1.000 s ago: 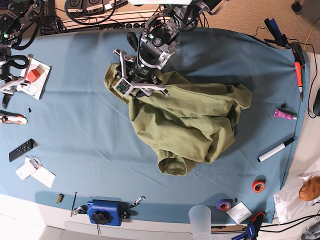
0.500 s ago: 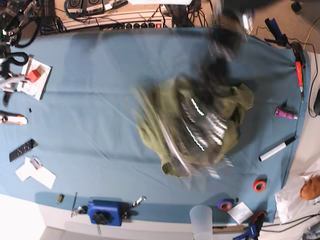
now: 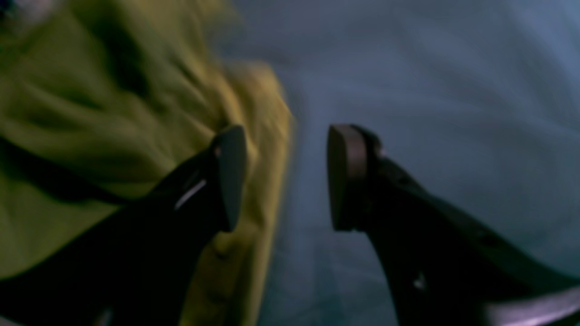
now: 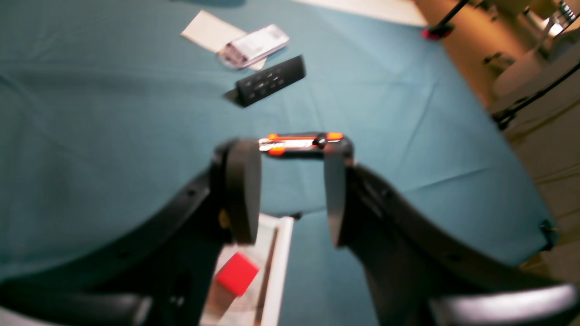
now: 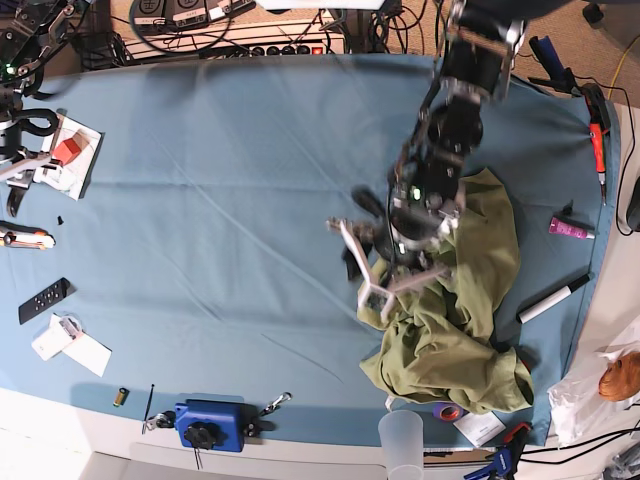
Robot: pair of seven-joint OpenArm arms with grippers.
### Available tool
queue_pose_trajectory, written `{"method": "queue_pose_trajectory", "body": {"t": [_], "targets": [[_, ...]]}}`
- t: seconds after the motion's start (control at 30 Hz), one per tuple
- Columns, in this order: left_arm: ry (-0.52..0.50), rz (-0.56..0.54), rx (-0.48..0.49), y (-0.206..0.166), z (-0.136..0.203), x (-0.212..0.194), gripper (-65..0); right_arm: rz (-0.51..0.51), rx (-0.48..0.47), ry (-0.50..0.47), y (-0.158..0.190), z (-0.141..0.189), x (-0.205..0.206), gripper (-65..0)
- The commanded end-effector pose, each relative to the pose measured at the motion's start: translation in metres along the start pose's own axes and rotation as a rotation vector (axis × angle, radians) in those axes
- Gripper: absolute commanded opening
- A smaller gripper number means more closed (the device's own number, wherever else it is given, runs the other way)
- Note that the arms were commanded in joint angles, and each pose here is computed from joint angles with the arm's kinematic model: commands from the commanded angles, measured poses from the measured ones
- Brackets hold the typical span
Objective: Layout the t-shirt on the table in an organized manner, then fold the t-shirt properly
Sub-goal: 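Release the shirt and regrasp a fold with the left gripper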
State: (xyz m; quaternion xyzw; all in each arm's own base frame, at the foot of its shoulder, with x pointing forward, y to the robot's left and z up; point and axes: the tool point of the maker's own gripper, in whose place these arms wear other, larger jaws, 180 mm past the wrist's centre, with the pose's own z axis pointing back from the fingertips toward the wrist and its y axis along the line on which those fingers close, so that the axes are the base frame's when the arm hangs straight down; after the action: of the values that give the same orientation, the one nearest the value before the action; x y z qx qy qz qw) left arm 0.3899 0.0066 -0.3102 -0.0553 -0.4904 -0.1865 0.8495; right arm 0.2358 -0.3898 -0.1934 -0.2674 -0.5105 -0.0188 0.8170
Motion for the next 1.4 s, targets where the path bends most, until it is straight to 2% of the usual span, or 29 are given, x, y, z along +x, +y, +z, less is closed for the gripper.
{"method": "queue_pose_trajectory", "body": {"t": [0.0, 0.47, 0.67, 0.8, 1.03, 1.2, 1.37], "targets": [[-0.164, -0.014, 0.047, 0.017, 0.005, 0.055, -35.6, 0.012, -0.006, -0.058, -0.004, 0.002, 0.016, -41.0], [-0.178, -0.050, 0.077, 0.033, 0.007, 0.057, -35.6, 0.012, -0.006, -0.059, -0.004, 0.002, 0.016, -41.0], [-0.150, -0.105, 0.134, 0.064, 0.011, 0.046, -37.9, 0.012, -0.006, -0.059, -0.004, 0.002, 0.016, -41.0], [-0.140, -0.086, 0.202, 0.097, 0.017, 0.042, -38.2, 0.012, -0.006, -0.059, -0.004, 0.002, 0.016, -41.0], [-0.125, 0.094, 0.274, 0.163, 0.037, 0.030, -52.9, 0.012, -0.006, -0.059, -0.004, 0.002, 0.016, -41.0], [-0.062, 0.146, 0.328, 0.202, 0.053, 0.012, -58.8, 0.012, -0.006, -0.059, -0.004, 0.002, 0.016, -41.0], [0.033, 0.129, 0.358, 0.217, 0.063, -0.010, -64.7, 0.012, -0.006, -0.059, -0.004, 0.002, 0.016, -41.0]]}}
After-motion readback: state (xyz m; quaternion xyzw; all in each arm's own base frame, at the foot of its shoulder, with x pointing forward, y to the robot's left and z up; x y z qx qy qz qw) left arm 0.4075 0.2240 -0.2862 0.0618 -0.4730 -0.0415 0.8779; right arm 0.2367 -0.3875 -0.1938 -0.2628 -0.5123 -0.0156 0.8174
